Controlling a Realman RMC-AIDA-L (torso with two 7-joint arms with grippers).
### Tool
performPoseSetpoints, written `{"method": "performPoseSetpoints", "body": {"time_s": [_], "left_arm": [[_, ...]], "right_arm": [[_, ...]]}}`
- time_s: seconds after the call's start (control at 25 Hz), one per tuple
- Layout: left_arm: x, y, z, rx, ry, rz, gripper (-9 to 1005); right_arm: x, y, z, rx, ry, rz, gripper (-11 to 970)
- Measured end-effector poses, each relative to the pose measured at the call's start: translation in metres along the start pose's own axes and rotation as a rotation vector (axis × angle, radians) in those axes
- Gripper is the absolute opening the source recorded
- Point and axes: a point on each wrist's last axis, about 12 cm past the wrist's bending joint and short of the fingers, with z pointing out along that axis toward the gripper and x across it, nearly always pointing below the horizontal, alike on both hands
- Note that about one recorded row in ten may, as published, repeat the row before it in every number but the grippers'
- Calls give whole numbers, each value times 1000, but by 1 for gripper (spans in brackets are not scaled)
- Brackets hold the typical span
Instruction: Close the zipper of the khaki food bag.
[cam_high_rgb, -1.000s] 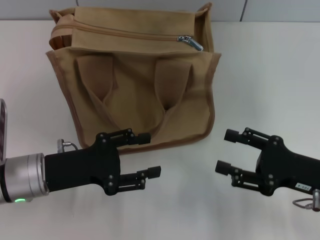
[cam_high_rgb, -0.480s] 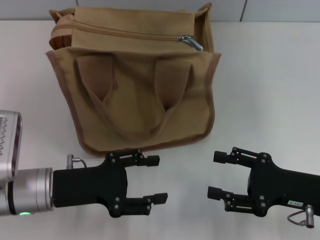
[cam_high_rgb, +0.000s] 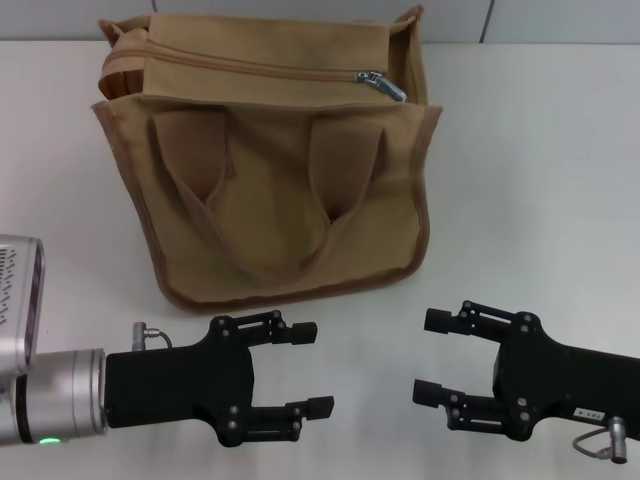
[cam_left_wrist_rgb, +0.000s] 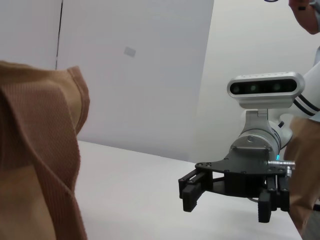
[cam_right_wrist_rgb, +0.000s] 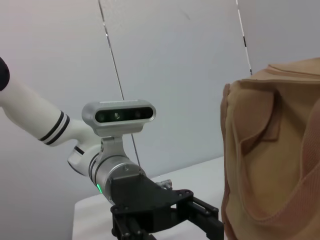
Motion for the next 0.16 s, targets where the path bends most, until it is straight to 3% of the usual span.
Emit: {"method": "performPoseSetpoints", "body": {"time_s": [0.16], "left_arm": [[1,-1,0,1,-1,-6,759]], "right_arm": [[1,2,1,-12,-3,6,767]]}}
